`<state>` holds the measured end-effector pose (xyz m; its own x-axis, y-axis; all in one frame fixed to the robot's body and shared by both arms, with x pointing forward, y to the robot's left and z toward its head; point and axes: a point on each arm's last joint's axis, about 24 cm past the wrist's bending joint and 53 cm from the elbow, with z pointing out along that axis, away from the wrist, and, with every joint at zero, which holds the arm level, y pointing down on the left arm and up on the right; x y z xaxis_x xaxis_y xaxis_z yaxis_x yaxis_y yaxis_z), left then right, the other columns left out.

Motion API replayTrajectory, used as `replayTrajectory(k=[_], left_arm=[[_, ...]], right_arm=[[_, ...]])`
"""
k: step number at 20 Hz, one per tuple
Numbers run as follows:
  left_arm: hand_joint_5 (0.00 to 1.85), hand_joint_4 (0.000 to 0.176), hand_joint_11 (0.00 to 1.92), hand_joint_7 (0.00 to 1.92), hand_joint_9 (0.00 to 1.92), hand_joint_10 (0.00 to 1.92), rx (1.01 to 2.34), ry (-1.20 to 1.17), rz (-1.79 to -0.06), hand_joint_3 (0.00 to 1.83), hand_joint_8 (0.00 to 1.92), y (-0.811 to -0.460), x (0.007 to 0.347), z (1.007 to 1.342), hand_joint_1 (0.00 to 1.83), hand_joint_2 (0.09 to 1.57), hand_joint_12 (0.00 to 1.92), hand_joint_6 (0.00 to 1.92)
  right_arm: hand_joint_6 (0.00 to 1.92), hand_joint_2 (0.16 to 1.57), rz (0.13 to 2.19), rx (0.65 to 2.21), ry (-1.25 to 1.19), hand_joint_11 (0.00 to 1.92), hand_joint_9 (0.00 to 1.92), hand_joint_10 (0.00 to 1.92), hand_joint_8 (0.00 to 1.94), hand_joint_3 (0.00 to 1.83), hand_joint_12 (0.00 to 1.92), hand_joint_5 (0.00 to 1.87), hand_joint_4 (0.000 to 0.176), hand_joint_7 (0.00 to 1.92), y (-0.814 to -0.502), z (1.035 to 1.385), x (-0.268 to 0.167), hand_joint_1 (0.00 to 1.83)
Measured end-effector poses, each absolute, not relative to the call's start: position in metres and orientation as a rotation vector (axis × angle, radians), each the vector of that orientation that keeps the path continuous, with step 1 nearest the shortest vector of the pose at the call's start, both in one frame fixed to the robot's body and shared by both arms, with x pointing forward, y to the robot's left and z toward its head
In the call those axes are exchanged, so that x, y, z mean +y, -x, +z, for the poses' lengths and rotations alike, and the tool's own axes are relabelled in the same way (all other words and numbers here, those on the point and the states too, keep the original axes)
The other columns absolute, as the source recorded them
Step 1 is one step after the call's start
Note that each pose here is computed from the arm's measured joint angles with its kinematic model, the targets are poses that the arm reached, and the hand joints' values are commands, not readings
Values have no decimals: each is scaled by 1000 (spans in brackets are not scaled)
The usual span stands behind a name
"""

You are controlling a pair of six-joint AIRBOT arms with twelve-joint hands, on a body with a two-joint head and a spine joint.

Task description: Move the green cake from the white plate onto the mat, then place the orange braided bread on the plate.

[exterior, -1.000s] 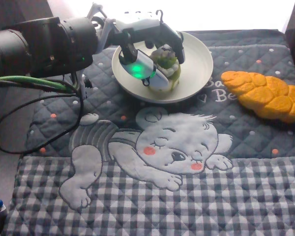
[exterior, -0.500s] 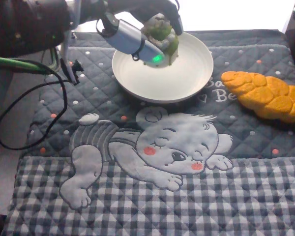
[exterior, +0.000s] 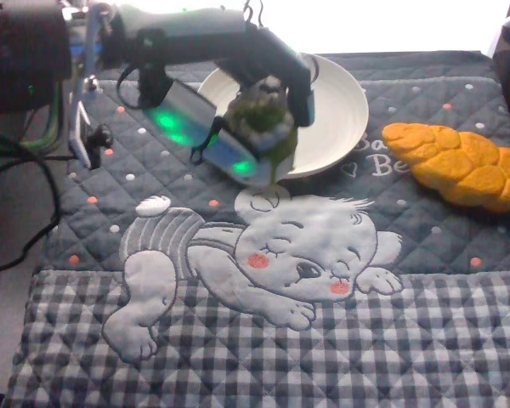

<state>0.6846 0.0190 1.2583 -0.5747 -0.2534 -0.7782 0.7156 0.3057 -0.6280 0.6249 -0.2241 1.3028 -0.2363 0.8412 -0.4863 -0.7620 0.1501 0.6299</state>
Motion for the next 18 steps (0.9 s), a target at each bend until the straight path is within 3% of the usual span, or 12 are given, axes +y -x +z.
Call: replayTrajectory(k=[1, 2, 4, 5, 6, 8, 9, 10, 14, 16, 17, 18], left_arm=[[985, 24, 520, 1087, 958, 530, 1713, -445, -1403, 2, 825, -679, 20, 1257, 1234, 1087, 1157, 956], [997, 43, 380, 1064, 902, 438, 1720, -475, -1403, 0, 820, -670, 21, 1254, 1222, 1092, 1228, 983], [1018, 50, 442, 1062, 921, 424, 1739, -496, -1395, 0, 824, -665, 21, 1245, 1220, 1088, 1333, 948], [1049, 28, 388, 1087, 920, 347, 1759, -500, -1375, 0, 742, -666, 22, 1237, 1231, 1076, 1229, 940], [1071, 26, 289, 1130, 1002, 299, 1772, -510, -1356, 0, 665, -666, 23, 1231, 1239, 1063, 1127, 907], [1118, 39, 302, 1185, 1079, 242, 1814, -493, -1320, 0, 601, -669, 28, 1213, 1247, 1041, 1141, 807], [1136, 45, 503, 1159, 1086, 246, 1829, -485, -1314, 2, 681, -670, 29, 1207, 1247, 1040, 1260, 740], [1123, 34, 615, 1165, 1045, 357, 1877, -454, -1315, 1, 717, -673, 30, 1190, 1248, 1042, 1263, 713], [1124, 35, 565, 1146, 1023, 338, 1920, -447, -1314, 0, 754, -673, 29, 1176, 1245, 1046, 1263, 700], [1096, 5, 464, 1149, 989, 311, 1926, -430, -1319, 0, 792, -675, 30, 1176, 1248, 1051, 1288, 701], [1090, 6, 431, 1151, 963, 295, 1927, -429, -1315, 0, 786, -675, 31, 1175, 1247, 1051, 1282, 713], [959, 0, 348, 981, 860, 207, 1933, -424, -1316, 0, 336, -675, 32, 1173, 1228, 946, 1189, 264]], right_arm=[[1, 743, 1498, 1017, -104, 0, 241, 3, 1, 466, 683, 308, 111, 272, -625, 1303, -224, 535], [0, 739, 1498, 1017, -103, 0, 238, 2, 0, 465, 672, 302, 111, 269, -625, 1303, -224, 558], [1, 718, 1500, 1017, -104, 0, 237, 1, 4, 462, 663, 304, 118, 278, -625, 1303, -224, 578], [0, 692, 1502, 1018, -106, 0, 230, 0, 1, 520, 654, 299, 107, 279, -624, 1302, -223, 588], [0, 656, 1503, 1018, -106, 0, 240, 1, 1, 591, 678, 301, 106, 288, -624, 1302, -222, 586], [0, 630, 1505, 1018, -108, 0, 247, 0, 0, 655, 682, 301, 114, 295, -624, 1301, -222, 572], [0, 634, 1504, 1019, -109, 0, 251, 2, 0, 659, 687, 296, 106, 294, -625, 1301, -222, 575], [2, 628, 1507, 1017, -109, 0, 260, 3, 1, 666, 722, 295, 63, 297, -624, 1301, -221, 581], [1, 652, 1507, 1023, -112, 0, 268, 2, 1, 649, 730, 303, 59, 308, -625, 1300, -220, 556], [1, 660, 1507, 1023, -112, 0, 265, 0, 0, 641, 735, 304, 51, 305, -625, 1300, -220, 546], [4, 658, 1507, 1023, -113, 0, 275, 5, 3, 637, 737, 311, 56, 312, -625, 1299, -220, 543], [1, 653, 1507, 1023, -113, 0, 269, 2, 0, 630, 737, 305, 62, 304, -625, 1299, -221, 551]])
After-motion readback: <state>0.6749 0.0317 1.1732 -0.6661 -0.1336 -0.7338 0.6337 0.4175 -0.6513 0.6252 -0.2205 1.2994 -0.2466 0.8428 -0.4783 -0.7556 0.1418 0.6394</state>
